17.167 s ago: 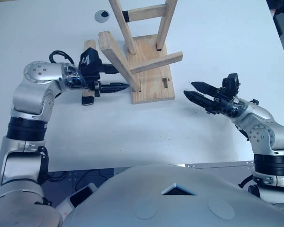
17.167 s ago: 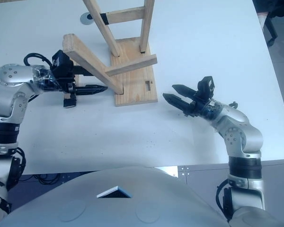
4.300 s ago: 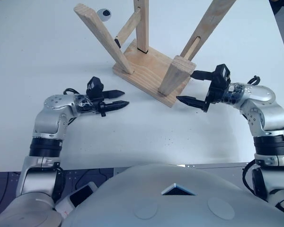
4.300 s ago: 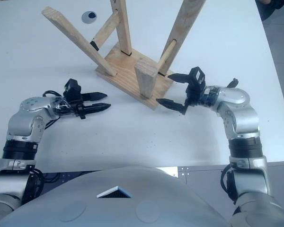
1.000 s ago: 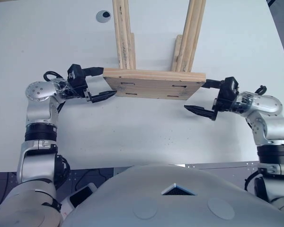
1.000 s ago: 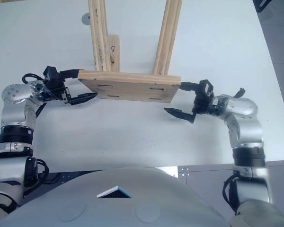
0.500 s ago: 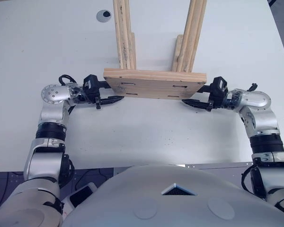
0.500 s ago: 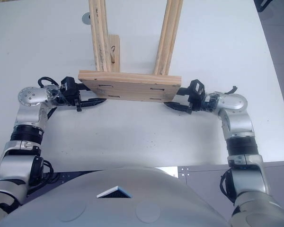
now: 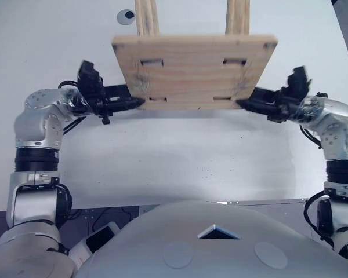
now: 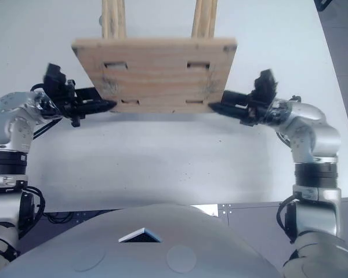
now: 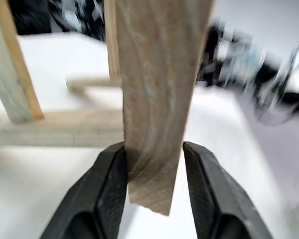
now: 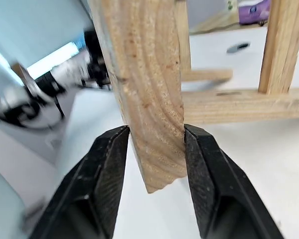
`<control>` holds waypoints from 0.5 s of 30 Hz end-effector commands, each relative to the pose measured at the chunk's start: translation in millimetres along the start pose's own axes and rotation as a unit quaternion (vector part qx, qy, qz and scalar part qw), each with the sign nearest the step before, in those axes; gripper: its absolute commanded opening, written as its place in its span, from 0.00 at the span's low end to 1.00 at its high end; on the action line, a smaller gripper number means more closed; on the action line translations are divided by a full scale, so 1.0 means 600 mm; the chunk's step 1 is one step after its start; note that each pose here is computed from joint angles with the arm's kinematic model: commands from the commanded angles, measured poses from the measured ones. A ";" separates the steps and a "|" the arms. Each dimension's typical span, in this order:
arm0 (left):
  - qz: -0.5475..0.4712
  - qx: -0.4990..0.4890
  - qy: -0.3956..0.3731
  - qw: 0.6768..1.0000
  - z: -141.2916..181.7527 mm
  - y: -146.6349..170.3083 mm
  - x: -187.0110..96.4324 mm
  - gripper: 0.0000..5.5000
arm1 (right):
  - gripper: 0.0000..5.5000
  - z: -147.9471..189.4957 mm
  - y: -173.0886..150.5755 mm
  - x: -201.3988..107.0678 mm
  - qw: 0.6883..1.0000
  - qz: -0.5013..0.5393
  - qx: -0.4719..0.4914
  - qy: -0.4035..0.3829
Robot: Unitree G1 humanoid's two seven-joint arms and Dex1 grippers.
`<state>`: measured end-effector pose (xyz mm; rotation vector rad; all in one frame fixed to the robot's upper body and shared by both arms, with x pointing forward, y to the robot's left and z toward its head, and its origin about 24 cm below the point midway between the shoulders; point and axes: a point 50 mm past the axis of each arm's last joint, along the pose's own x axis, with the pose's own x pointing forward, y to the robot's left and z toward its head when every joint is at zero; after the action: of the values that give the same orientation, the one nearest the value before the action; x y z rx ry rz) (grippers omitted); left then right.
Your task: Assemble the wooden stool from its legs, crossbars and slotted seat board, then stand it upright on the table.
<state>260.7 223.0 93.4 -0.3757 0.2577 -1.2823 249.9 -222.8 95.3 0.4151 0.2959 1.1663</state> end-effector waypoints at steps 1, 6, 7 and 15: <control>0.046 -0.172 -0.128 0.976 0.212 -0.011 0.061 0.27 | 0.30 0.229 0.022 0.029 0.972 0.041 0.195 -0.125; 0.186 -0.256 -0.053 0.947 0.204 0.064 0.066 0.27 | 0.27 0.243 -0.078 0.141 0.925 -0.185 0.309 -0.119; 0.197 -0.264 -0.041 0.943 0.195 0.075 0.072 0.27 | 0.27 0.243 -0.088 0.153 0.916 -0.215 0.316 -0.120; 0.155 -0.185 -0.151 0.959 0.256 0.102 0.128 0.44 | 0.44 0.249 -0.111 0.182 0.879 -0.226 0.361 -0.215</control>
<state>387.4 197.1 191.6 -0.7963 0.3781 -0.8093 407.2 -175.8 197.5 1.1394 0.4068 0.4531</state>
